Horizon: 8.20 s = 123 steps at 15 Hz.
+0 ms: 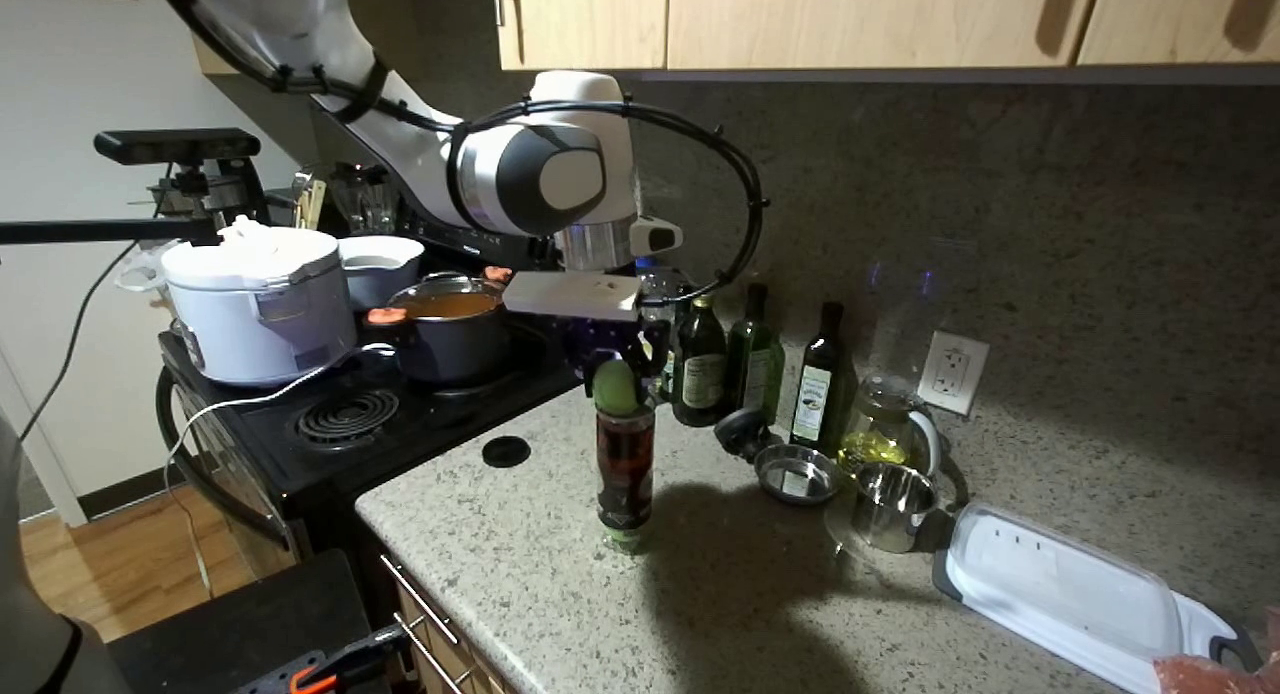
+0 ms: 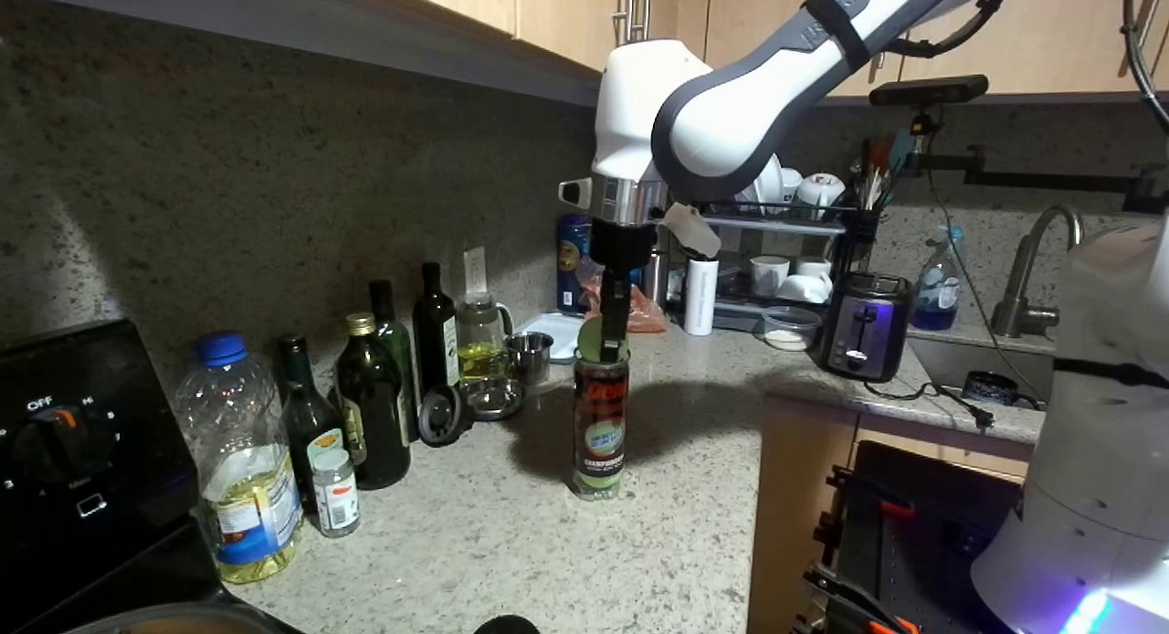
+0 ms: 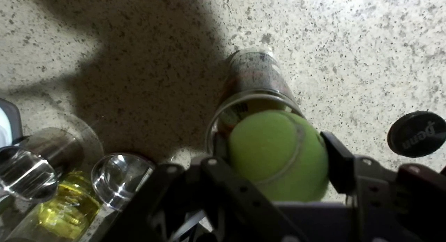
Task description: Put the two tennis balls inside the container then place the black lid on top of the container
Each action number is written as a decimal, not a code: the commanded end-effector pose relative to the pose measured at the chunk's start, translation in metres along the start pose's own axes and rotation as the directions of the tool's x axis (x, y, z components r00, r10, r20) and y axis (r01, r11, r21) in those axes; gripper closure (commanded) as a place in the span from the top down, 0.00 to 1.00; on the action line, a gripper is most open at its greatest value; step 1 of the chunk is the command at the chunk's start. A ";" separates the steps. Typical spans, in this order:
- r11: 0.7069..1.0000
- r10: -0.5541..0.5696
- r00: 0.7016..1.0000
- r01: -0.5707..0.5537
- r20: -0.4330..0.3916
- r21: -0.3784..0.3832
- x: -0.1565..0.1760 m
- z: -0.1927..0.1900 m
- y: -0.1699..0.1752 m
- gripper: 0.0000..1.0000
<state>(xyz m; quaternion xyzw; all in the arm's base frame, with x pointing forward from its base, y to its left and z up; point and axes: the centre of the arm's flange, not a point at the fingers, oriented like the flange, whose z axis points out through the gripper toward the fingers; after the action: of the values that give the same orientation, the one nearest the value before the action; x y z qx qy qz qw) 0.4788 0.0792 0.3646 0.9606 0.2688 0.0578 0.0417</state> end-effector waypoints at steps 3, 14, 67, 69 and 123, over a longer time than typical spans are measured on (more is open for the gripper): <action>1.000 -0.011 1.000 0.011 0.013 0.010 0.004 -0.007 0.002 0.42; 1.000 -0.012 1.000 0.012 0.010 0.005 0.003 -0.008 0.001 0.47; 0.975 -0.202 0.978 0.197 -0.043 -0.104 0.008 -0.041 -0.059 1.00; 0.970 -0.222 0.975 0.217 -0.031 -0.108 0.013 -0.039 -0.064 1.00; 0.375 -0.916 0.392 0.911 -0.086 0.171 0.112 0.164 -0.233 1.00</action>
<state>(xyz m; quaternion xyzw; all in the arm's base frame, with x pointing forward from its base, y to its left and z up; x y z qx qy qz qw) 0.4690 0.3303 0.1925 0.6643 0.7472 -0.0138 -0.0172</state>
